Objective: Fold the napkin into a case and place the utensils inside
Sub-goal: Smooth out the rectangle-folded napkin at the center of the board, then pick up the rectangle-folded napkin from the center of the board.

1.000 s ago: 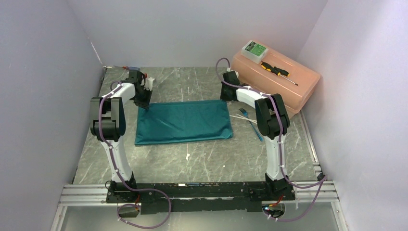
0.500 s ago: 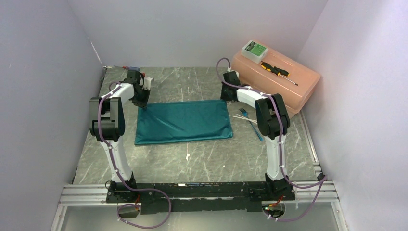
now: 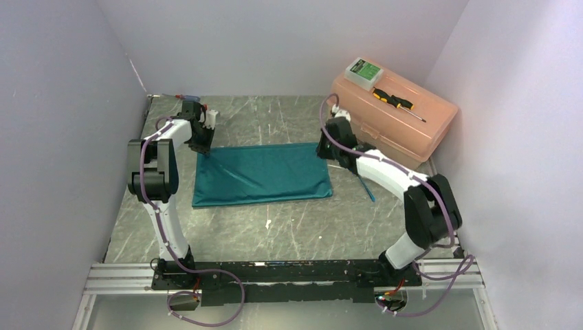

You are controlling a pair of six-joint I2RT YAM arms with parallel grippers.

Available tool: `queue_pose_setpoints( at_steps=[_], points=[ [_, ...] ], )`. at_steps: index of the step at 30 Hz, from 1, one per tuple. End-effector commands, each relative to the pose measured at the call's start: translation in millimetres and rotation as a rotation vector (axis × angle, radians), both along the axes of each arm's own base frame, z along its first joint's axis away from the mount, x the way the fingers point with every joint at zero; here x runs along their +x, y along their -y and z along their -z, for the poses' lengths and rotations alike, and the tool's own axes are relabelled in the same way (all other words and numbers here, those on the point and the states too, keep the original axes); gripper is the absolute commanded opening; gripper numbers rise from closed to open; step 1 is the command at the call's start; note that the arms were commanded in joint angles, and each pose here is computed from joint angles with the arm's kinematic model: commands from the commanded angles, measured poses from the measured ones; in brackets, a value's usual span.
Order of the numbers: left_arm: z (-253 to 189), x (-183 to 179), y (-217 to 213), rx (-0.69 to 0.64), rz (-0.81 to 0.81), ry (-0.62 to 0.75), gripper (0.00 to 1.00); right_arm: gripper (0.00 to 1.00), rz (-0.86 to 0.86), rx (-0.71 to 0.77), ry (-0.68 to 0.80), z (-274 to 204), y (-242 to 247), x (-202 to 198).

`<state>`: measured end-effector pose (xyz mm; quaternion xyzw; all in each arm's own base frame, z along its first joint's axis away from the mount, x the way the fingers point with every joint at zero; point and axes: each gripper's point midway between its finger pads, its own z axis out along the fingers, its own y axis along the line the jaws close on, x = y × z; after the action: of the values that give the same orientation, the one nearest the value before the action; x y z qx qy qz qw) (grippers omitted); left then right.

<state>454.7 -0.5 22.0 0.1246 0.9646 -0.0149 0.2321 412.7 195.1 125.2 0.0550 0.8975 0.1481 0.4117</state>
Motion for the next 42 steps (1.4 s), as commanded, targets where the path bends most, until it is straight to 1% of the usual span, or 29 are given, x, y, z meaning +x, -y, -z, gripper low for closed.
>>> queue_pose_setpoints(
  at_steps=[1,3,7,12,17,18,20,21,22,23,24,29,33,42],
  points=[
    [1,-11,-5,0.020,0.001,-0.021,0.23,0.01,-0.048,0.078,-0.140,44,-14,-67],
    [1,-11,-5,0.024,0.004,-0.020,0.23,0.00,-0.033,0.081,-0.194,65,-1,-97],
    [1,-8,-6,0.030,0.001,-0.009,0.22,0.00,-0.011,0.066,-0.240,87,18,-127],
    [3,-9,-6,0.040,0.006,-0.017,0.22,0.00,0.005,0.026,-0.288,105,32,-137],
    [2,-9,-5,0.041,0.010,-0.014,0.22,0.00,-0.014,0.037,-0.279,94,28,-133],
    [2,-9,-5,0.041,0.010,-0.015,0.22,0.06,-0.014,0.045,-0.272,88,28,-132],
    [0,-8,-4,0.040,0.013,-0.014,0.22,0.29,0.008,0.059,-0.268,75,32,-130],
    [0,-8,-3,0.040,0.015,-0.014,0.22,0.43,0.023,0.071,-0.263,69,35,-130],
    [0,-9,-3,0.041,0.016,-0.016,0.22,0.53,0.048,0.078,-0.267,65,38,-132],
    [0,-9,-3,0.038,0.017,-0.015,0.22,0.59,0.073,0.090,-0.275,63,42,-134],
    [0,-10,-3,0.038,0.018,-0.018,0.22,0.61,0.098,0.106,-0.296,64,44,-137],
    [1,-11,-2,0.036,0.023,-0.019,0.22,0.62,0.156,0.245,-0.433,86,30,-157],
    [0,-10,-2,0.032,0.022,-0.018,0.22,0.62,0.188,0.318,-0.457,97,22,-154],
    [-3,-8,0,0.021,0.025,-0.010,0.22,0.53,0.318,0.329,-0.452,111,35,-137]
  ],
)
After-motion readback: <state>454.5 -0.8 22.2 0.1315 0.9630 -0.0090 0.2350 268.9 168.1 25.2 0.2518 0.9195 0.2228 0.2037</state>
